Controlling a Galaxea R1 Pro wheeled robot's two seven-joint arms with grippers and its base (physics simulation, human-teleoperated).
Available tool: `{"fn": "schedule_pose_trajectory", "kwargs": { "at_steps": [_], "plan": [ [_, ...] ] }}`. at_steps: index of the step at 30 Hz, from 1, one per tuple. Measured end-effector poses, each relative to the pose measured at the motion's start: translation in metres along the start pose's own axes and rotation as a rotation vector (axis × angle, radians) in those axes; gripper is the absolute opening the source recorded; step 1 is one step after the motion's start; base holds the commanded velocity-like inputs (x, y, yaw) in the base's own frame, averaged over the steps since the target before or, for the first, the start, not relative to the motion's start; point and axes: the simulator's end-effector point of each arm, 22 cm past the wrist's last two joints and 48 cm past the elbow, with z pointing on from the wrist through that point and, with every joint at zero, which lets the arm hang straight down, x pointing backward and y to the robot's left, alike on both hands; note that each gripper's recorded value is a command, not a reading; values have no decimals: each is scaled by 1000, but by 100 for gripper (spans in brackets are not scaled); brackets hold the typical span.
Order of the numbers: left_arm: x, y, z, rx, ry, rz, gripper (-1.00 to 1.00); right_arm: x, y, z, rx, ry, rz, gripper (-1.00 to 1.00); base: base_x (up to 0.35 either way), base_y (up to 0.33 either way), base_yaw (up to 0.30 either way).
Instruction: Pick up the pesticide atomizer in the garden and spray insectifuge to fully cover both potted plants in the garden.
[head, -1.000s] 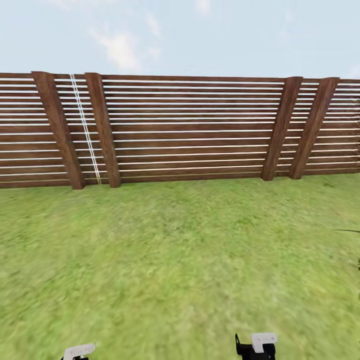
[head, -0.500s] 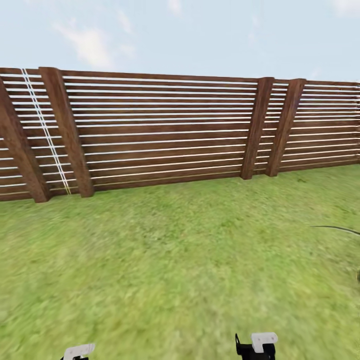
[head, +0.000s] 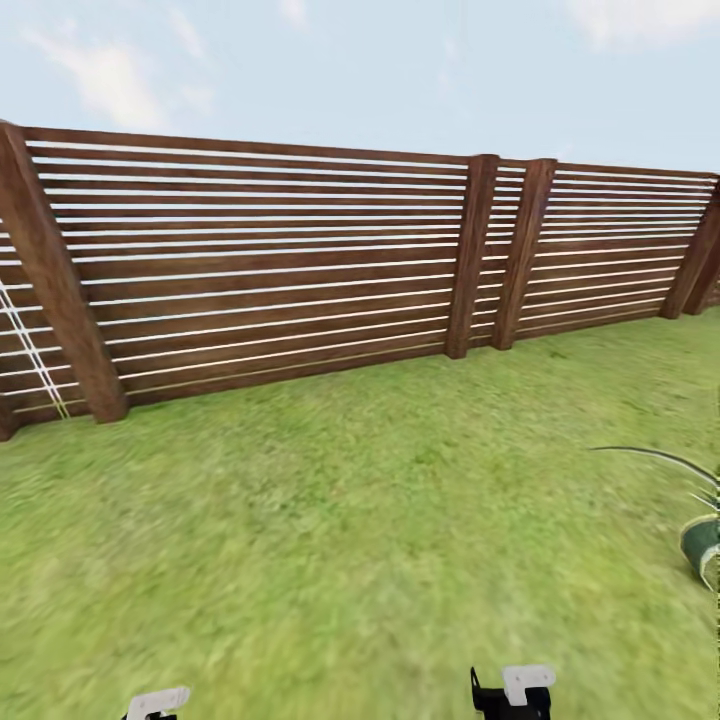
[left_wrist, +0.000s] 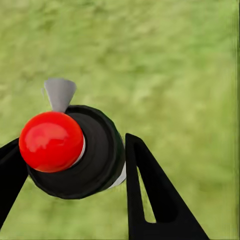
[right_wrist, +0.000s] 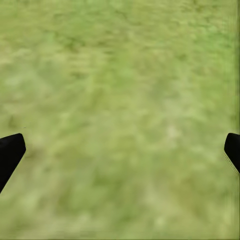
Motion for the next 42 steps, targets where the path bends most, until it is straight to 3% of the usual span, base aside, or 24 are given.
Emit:
{"fn": "schedule_pose_trajectory", "kwargs": {
  "at_steps": [24,42],
  "plan": [
    [0,0,0,0,0,0,-100,0,0,0,0,0,1,100,339,86,-250],
    [0,0,0,0,0,1,-100,1,-5,0,2,0,-6,100,339,11,-11]
  ]
}}
